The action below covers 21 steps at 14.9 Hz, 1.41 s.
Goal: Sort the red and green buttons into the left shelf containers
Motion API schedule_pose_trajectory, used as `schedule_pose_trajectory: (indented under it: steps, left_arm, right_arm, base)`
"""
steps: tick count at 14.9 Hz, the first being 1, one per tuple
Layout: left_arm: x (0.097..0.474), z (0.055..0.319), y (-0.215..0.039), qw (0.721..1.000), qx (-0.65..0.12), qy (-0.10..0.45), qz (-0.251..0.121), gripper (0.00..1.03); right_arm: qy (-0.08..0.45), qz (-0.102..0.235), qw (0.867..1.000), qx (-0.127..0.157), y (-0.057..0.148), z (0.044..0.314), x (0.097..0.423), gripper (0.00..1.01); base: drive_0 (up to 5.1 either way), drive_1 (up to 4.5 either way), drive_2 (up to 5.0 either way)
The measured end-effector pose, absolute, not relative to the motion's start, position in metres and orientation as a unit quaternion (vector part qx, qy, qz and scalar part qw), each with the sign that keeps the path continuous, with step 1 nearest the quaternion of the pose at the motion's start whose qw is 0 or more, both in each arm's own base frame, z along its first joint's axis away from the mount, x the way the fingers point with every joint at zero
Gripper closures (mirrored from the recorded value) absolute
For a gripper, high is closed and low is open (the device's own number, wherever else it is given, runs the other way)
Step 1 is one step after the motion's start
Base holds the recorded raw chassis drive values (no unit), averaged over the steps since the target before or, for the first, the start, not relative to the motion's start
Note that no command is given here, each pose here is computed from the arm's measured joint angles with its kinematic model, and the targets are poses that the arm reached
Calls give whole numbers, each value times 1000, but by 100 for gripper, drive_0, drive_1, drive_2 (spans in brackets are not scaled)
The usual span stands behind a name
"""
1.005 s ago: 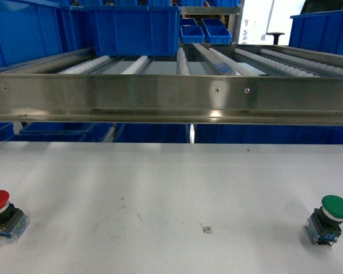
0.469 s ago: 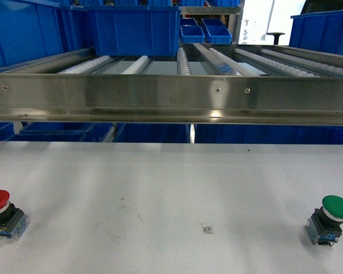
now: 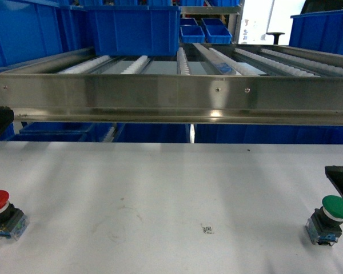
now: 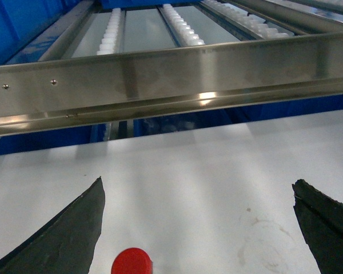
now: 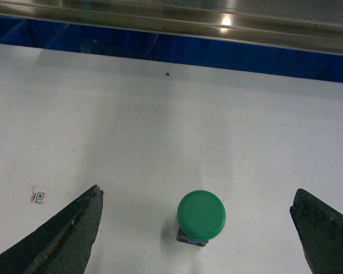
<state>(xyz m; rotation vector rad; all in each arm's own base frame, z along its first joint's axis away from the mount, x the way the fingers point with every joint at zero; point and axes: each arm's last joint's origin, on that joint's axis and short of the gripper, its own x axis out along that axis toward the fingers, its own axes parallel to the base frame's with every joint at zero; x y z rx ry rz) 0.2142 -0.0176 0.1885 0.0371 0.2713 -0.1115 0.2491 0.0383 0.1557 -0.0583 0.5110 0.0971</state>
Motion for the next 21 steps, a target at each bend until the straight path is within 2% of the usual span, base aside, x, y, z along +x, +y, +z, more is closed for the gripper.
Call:
schedule_pose_trajectory:
  steps: [2, 4, 6, 14, 18, 21]
  left_arm:
    - [222, 190, -19, 990, 18, 137, -41, 5]
    - [222, 191, -24, 989, 20, 136, -47, 5]
    - [223, 192, -24, 990, 20, 135, -46, 5]
    - [223, 192, -24, 990, 20, 135, -45, 5]
    - [223, 192, -24, 990, 20, 135, -45, 5]
    - [223, 192, -24, 990, 20, 135, -45, 5]
  right_arm:
    - [282, 52, 958, -15, 35, 152, 269, 3]
    - [329, 60, 943, -3, 33, 134, 281, 3]
    - [356, 54, 933, 0, 30, 122, 285, 3]
    - [381, 48, 923, 7, 28, 101, 289, 3]
    - [410, 54, 911, 4, 38, 76, 278, 3]
    - [426, 43, 904, -1, 37, 61, 278, 3]
  base:
    - [0, 0, 0]
    - [0, 0, 0]
    - [0, 0, 0]
    - [0, 0, 0]
    - [0, 0, 0]
    - [0, 0, 0]
